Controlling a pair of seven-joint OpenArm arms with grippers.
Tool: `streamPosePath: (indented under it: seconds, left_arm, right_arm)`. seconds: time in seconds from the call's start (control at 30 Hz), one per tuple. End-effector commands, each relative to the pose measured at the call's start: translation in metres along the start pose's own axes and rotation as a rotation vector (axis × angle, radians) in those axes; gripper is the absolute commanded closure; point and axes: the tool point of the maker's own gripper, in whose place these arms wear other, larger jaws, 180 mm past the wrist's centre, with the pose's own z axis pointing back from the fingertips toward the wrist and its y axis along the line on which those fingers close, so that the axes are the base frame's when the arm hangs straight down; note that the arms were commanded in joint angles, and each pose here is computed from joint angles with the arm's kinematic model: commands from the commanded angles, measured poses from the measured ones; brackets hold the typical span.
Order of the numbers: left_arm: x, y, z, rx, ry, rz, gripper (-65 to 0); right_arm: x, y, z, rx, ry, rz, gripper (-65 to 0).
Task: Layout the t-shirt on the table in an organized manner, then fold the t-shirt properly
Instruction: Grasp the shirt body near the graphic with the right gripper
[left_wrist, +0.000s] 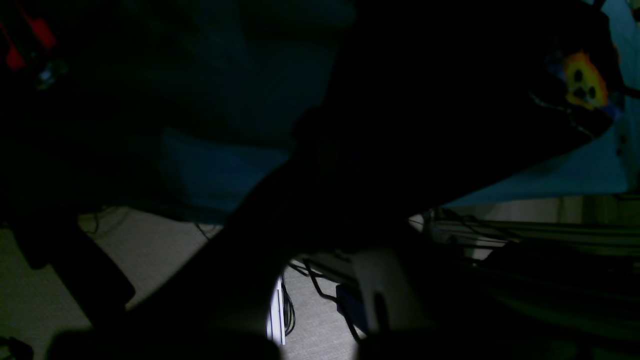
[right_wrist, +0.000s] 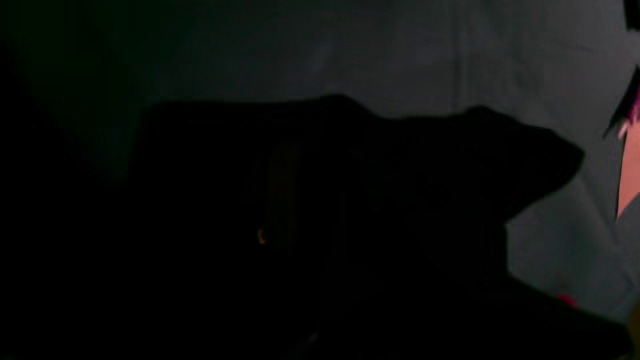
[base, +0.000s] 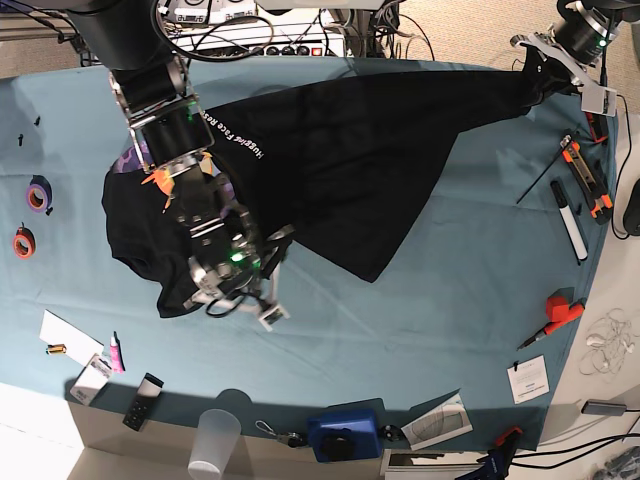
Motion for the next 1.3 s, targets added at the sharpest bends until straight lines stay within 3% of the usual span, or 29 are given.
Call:
streamPosePath:
  seconds: [0.0,0.17,0.33,0.43,0.57,0.63,0.8,1.0,1.27]
  left_arm:
    - [0.008,-0.003,0.003,-0.010,-0.031,-0.015,0.0]
    - [0.008,-0.003,0.003,-0.010,-0.032,-0.015,0.0]
    - [0.008,-0.003,0.003,-0.011,-0.031,-0.015,0.0]
    - [0.008,-0.003,0.003,-0.010,-0.032,-0.015,0.0]
    - [0.009,-0.003,0.003,-0.010,-0.033,-0.015,0.0]
    - [0.009,-0.003,0.003,-0.011,-0.038,-0.015,0.0]
    - [0.010,-0.003,0.003,-0.010,-0.039,-0.015,0.0]
    - [0.010,-0.003,0.003,-0.011,-0.039,-0.015,0.0]
    - [0.010,-0.003,0.003,-0.011,-0.039,-0.015,0.0]
  right_arm:
    - [0.019,-0.016,0.011,-0.033,-0.050,-0.019,-16.0]
    - [0.017,-0.017,0.011,-0.037,-0.039,-0.034,-17.2]
    - [0.025,-0.015,0.011,-0.027,-0.082,-0.024,-33.4]
    - [0.032,-0.006,0.013,-0.002,-0.098,-0.032,-33.6]
    - [0.048,0.030,0.019,0.161,-0.149,-0.089,-33.6]
    - [0.056,0.039,0.023,0.192,-0.173,-0.092,-33.6]
    - [0.062,0.047,0.026,0.198,-0.170,-0.088,-33.6]
    - [0.047,0.037,0.019,0.110,-0.109,-0.098,-33.6]
    - [0.022,0.063,0.007,0.160,-0.060,-0.096,-33.6]
